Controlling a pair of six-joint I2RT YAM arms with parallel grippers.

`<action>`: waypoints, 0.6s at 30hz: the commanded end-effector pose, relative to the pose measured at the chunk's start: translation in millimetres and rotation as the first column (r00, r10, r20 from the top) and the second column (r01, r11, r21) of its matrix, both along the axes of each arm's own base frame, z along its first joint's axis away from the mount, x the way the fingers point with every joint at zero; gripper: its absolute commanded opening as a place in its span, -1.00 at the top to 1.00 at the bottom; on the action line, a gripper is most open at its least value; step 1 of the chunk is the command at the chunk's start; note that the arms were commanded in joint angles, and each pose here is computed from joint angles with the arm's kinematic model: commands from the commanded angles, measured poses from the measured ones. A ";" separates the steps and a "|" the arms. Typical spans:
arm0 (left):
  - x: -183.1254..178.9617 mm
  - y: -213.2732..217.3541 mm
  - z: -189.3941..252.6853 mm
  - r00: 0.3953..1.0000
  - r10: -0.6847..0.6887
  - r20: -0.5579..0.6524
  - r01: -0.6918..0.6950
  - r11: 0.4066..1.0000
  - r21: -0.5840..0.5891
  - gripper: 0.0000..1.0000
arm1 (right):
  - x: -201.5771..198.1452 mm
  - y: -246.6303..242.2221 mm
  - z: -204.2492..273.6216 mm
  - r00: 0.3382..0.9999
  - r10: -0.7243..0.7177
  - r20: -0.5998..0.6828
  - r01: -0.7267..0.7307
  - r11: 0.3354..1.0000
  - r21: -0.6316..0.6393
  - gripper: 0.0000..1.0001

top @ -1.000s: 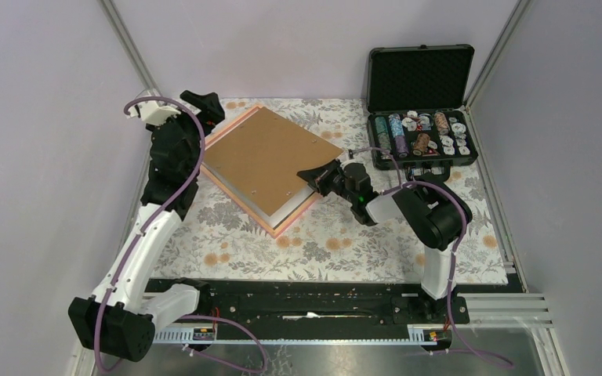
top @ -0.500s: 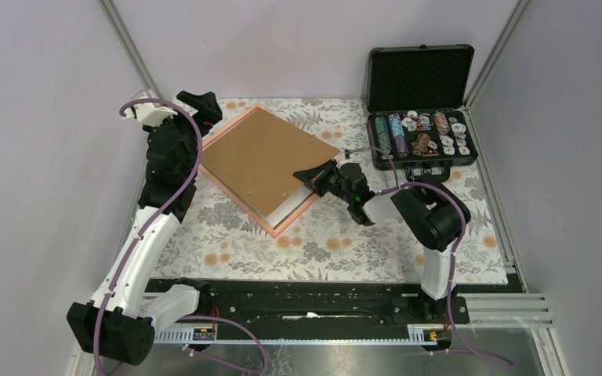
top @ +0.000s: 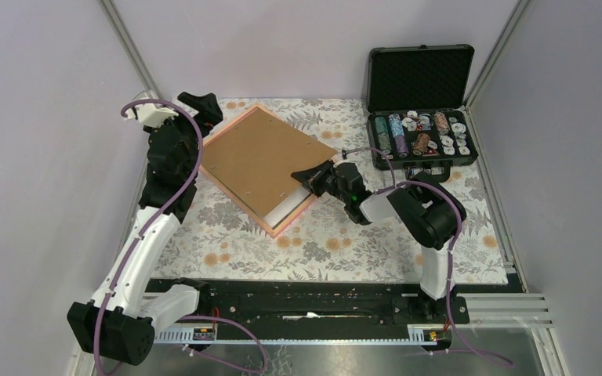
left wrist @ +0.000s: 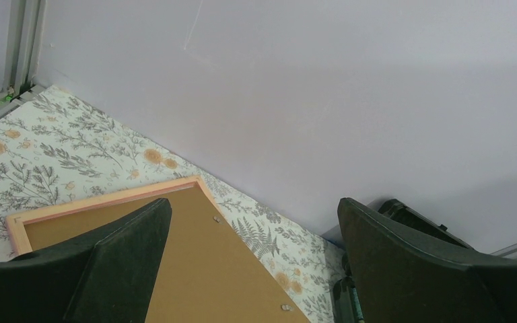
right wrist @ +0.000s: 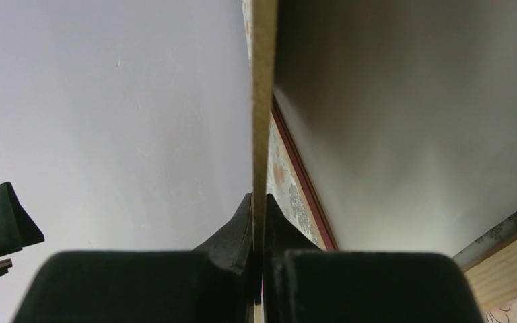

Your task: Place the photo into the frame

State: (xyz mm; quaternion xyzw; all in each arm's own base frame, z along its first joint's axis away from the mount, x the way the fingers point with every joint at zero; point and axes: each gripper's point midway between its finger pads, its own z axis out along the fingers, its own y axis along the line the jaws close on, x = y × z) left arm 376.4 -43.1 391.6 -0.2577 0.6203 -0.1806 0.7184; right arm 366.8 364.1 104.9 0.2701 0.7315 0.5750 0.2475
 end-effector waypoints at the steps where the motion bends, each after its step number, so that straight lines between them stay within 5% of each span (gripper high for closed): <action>1: -2.7 1.1 10.9 0.999 -0.004 0.044 0.004 1.000 -0.002 -0.97 | 12.5 16.2 31.5 0.994 -0.001 0.113 -0.001 1.000 0.022 0.81; 8: 0.1 -1.9 9.1 0.999 -0.018 0.044 0.018 1.000 -0.007 -0.97 | 15.1 20.3 20.6 0.997 0.011 0.073 -0.009 1.000 -0.026 0.51; 13: -1.6 -1.3 9.9 0.999 -0.015 0.045 0.015 1.000 -0.005 -0.97 | 11.1 14.0 6.1 1.000 0.008 -0.003 -0.009 0.991 -0.135 -0.17; 18: -5.2 -0.9 13.1 0.999 -0.018 0.051 0.018 1.000 -0.005 -0.97 | 6.1 7.8 -0.8 0.999 0.017 -0.051 -0.029 0.969 -0.246 -0.63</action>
